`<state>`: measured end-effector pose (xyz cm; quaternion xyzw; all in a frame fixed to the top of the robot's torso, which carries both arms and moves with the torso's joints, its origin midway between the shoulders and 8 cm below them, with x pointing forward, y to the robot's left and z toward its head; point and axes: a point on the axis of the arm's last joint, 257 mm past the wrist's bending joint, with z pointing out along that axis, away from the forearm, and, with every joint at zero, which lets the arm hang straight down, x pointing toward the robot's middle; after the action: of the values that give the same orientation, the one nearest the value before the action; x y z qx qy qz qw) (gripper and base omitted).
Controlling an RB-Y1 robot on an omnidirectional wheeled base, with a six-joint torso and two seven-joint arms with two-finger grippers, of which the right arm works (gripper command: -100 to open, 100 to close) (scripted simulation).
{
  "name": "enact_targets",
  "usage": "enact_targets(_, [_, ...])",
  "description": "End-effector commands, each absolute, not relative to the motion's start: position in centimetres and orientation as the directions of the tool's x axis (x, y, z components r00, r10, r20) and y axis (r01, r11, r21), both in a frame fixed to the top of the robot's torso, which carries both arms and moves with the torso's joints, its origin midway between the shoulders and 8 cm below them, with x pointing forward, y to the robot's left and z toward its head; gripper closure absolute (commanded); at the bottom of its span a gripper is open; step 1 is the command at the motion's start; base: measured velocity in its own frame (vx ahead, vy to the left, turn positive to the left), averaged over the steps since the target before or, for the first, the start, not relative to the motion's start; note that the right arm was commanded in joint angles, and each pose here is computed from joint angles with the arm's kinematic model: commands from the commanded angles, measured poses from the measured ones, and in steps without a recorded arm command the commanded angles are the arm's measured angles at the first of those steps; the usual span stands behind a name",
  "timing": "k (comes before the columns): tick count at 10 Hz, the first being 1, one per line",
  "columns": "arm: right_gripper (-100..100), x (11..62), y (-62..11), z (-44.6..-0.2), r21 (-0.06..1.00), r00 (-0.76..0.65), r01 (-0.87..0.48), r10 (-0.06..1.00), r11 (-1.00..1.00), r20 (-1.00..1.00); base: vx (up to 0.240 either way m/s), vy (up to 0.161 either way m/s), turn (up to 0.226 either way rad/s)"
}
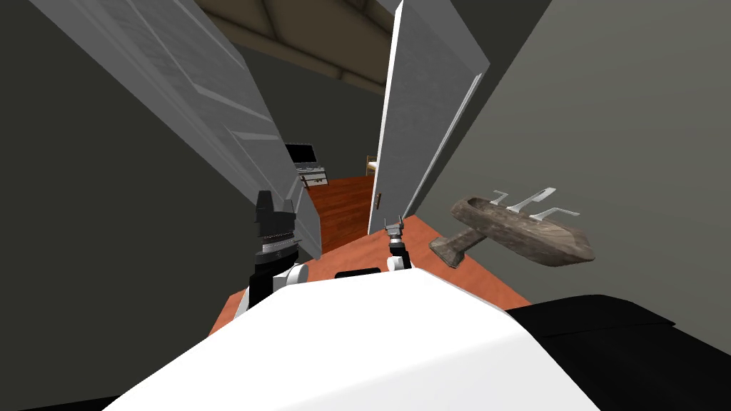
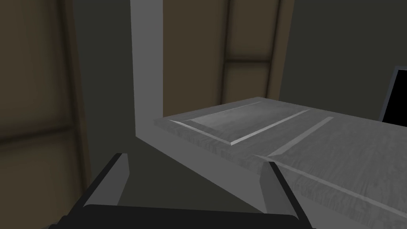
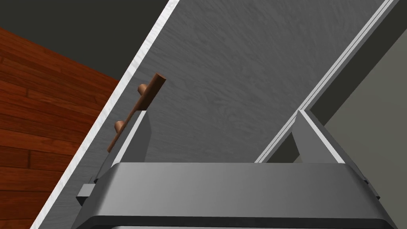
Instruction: Push the door open
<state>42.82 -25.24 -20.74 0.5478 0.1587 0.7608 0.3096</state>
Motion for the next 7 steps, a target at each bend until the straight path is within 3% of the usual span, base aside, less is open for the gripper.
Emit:
enact_targets(1, [-100, 43.1, -25.2, -21.6, 0.554, -0.204, -0.284, 0.614, -0.783, 0.763, 0.061, -0.093, 0.204])
enact_targets(7, [-100, 43.5, -25.5, -25.6, 0.441, -0.174, -0.238, 0.484, -0.866, 0.857, 0.056, -0.115, 0.198])
